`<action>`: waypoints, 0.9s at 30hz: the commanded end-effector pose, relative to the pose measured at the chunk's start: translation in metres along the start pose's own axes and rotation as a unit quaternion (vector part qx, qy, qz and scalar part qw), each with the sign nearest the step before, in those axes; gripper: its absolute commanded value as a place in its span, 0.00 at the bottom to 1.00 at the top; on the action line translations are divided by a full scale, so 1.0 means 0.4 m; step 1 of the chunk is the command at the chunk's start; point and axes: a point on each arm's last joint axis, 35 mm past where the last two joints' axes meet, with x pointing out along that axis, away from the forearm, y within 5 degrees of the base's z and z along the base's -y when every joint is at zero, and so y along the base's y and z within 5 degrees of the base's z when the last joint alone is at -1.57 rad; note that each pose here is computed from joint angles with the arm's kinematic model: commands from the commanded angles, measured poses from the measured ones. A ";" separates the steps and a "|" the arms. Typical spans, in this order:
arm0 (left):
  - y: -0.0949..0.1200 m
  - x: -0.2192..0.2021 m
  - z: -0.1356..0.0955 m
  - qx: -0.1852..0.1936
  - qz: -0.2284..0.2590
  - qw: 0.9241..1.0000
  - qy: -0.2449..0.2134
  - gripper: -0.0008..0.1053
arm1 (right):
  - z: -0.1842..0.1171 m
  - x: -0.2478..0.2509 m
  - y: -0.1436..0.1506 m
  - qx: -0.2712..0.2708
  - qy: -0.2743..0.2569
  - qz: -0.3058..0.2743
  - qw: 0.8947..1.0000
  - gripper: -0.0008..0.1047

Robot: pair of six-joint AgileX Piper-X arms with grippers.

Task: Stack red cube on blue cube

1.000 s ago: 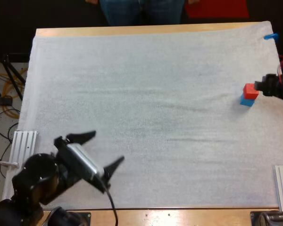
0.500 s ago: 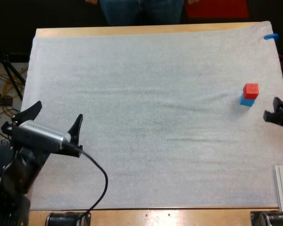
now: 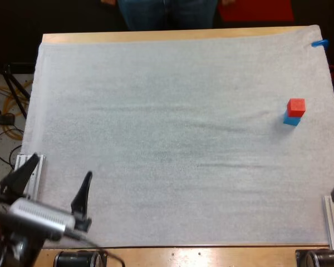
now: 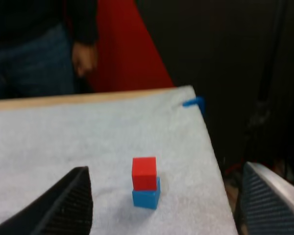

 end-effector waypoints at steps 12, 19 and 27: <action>-0.037 -0.104 -0.170 0.009 -0.054 0.998 0.029 0.83 | -0.110 -0.107 0.021 -0.007 -0.028 0.011 1.000 0.61; -0.036 -0.109 -0.208 -0.013 -0.036 0.995 0.096 0.83 | -0.118 -0.095 0.027 -0.004 -0.023 0.024 0.999 0.61; -0.017 -0.088 -0.188 0.004 0.038 0.998 0.050 0.83 | -0.116 -0.071 0.034 -0.005 -0.045 0.042 0.998 0.61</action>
